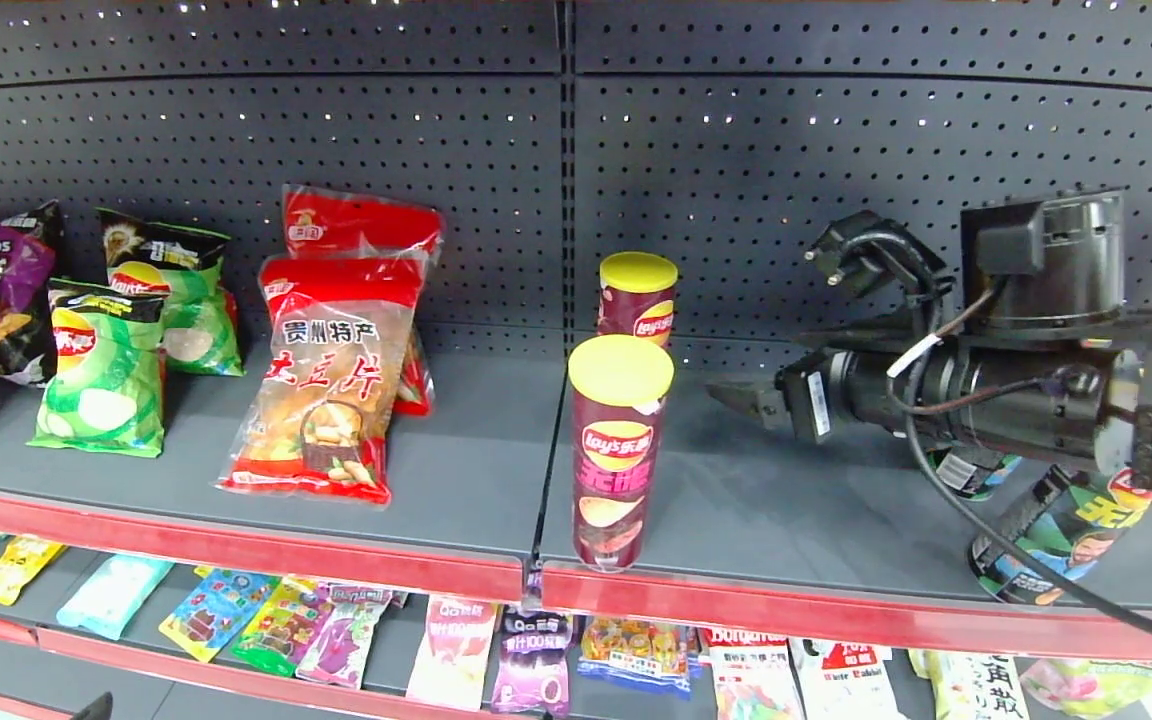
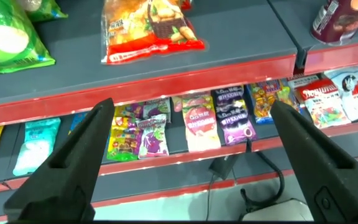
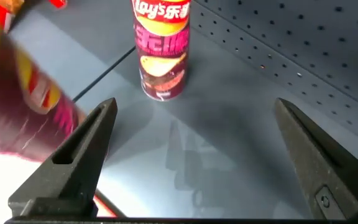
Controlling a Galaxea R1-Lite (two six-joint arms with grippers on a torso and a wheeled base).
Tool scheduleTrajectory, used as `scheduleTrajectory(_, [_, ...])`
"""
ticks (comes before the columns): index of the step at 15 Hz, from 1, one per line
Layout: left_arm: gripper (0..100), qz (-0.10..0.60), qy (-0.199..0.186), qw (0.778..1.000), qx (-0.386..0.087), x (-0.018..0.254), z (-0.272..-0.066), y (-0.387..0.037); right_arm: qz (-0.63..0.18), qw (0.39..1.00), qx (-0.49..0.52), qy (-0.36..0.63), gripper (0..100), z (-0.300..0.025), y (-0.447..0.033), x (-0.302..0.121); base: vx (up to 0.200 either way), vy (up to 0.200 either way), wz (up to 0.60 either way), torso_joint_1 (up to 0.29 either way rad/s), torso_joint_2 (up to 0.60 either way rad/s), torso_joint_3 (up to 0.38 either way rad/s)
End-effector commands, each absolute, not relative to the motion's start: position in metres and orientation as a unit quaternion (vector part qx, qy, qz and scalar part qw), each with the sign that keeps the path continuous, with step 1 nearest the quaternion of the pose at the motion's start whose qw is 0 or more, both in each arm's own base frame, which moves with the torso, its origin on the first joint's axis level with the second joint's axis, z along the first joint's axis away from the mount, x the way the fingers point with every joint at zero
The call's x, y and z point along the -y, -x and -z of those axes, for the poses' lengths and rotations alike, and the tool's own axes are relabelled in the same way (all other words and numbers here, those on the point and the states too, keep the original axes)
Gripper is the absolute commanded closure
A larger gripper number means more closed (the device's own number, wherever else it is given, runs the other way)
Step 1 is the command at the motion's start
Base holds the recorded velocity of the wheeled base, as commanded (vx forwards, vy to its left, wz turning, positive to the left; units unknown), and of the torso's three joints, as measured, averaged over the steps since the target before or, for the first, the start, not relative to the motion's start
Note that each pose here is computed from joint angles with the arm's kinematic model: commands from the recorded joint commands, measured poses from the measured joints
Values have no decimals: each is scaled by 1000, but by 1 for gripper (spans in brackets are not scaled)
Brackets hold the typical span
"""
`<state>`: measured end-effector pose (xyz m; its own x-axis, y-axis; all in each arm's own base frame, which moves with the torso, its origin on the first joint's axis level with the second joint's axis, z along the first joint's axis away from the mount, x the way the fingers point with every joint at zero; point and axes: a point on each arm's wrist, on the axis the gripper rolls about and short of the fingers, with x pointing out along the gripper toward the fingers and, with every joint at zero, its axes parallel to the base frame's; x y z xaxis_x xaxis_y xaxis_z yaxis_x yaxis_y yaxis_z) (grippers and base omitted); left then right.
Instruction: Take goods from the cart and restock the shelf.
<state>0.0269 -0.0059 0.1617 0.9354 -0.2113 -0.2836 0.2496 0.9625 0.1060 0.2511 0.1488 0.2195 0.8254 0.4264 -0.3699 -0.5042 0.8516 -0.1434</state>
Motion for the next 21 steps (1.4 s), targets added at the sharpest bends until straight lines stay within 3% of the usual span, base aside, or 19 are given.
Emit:
scheduleTrajectory(1, [0, 118, -71, 980, -144, 6, -159, -28, -249, 952, -141, 113, 0, -232, -219, -134, 0, 0, 0, 0, 0, 0])
scheduleTrajectory(6, [0, 147, -69, 971, -174, 8, -149, -33, -296, 946, -83, 102, 0, -240, -136, -101, 0, 0, 0, 0, 0, 0])
scheduleTrajectory(9, [0, 152, -69, 967, -192, 10, -149, -40, -287, 952, -51, 97, 0, -227, -93, -68, 0, 0, 0, 0, 0, 0])
scheduleTrajectory(15, [0, 168, -64, 965, -192, 14, -153, -59, -135, 988, -9, 80, 0, -192, -36, -12, 0, 0, 0, 0, 0, 0])
scheduleTrajectory(21, [0, 169, -64, 966, -185, 17, -156, -72, -117, 989, -35, 86, 0, -173, -11, -1, 0, 0, 0, 0, 0, 0])
